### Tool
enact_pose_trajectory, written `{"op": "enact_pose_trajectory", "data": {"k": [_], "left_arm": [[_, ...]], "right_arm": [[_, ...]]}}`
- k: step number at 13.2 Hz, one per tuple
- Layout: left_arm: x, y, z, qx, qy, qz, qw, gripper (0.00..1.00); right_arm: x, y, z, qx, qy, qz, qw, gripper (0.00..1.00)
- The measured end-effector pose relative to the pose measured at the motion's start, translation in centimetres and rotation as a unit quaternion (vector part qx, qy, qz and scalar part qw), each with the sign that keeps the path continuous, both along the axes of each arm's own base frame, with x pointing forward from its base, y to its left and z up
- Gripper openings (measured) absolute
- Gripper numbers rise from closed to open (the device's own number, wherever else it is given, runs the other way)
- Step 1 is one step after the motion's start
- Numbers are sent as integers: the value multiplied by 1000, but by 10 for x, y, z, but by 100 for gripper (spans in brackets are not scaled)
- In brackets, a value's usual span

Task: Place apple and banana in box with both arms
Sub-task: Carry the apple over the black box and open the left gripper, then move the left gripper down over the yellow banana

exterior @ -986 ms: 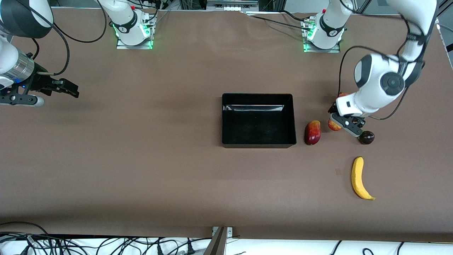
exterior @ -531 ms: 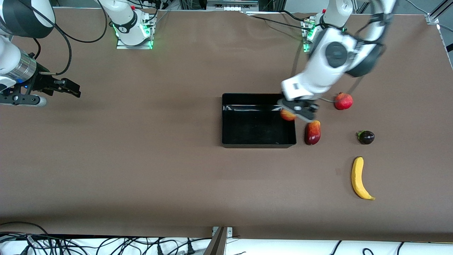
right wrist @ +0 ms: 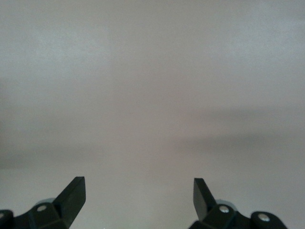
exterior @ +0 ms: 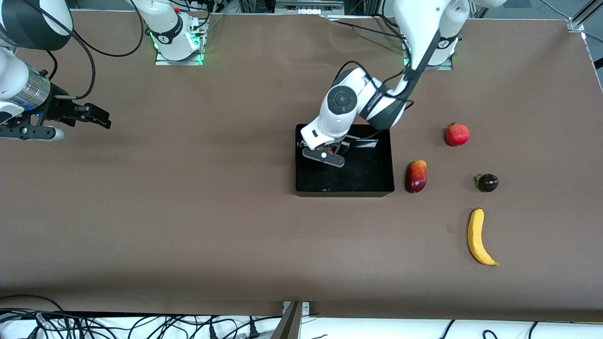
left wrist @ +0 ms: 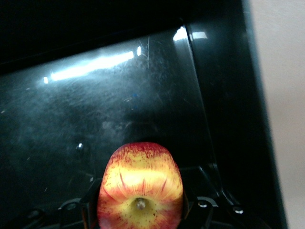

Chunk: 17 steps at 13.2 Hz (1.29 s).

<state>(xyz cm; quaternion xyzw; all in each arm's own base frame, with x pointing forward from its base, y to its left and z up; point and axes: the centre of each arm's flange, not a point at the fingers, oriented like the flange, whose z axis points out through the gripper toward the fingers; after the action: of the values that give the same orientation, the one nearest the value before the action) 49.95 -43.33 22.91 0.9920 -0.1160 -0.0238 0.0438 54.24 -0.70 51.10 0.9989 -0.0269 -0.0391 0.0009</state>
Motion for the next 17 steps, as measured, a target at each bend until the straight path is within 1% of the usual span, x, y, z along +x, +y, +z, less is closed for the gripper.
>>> {"op": "enact_pose_trajectory", "data": {"k": [2, 4, 6, 7, 8, 9, 10, 12, 14, 17], "left_arm": [[4, 2, -14, -2, -5, 4, 1000, 69], [0, -2, -23, 0, -3, 1, 1000, 69], [1, -4, -24, -5, -9, 0, 1000, 85], [6, 0, -20, -7, -14, 6, 1000, 96], [19, 14, -10, -8, -19, 20, 1000, 100], [38, 39, 6, -6, -18, 38, 999, 100], [58, 74, 27, -1, -9, 49, 999, 100], [92, 158, 76, 2, 11, 49, 999, 100], [107, 241, 101, -3, 14, 38, 999, 100], [115, 343, 88, -5, 21, 18, 1000, 100]], "right_arm": [[0, 0, -1, 0, 1, 0, 1000, 100], [0, 0, -1, 0, 1, 0, 1000, 100], [0, 0, -1, 0, 1, 1, 1000, 100], [0, 0, -1, 0, 1, 1, 1000, 100], [0, 1, -1, 0, 1, 1, 1000, 100], [0, 2, -2, 0, 2, 2, 1000, 100], [1, 3, -3, 0, 3, 4, 1000, 100], [3, 5, -9, 0, 8, 5, 1000, 100], [5, 6, -14, 0, 11, 6, 1000, 100], [5, 6, -15, 0, 11, 6, 1000, 100]]}}
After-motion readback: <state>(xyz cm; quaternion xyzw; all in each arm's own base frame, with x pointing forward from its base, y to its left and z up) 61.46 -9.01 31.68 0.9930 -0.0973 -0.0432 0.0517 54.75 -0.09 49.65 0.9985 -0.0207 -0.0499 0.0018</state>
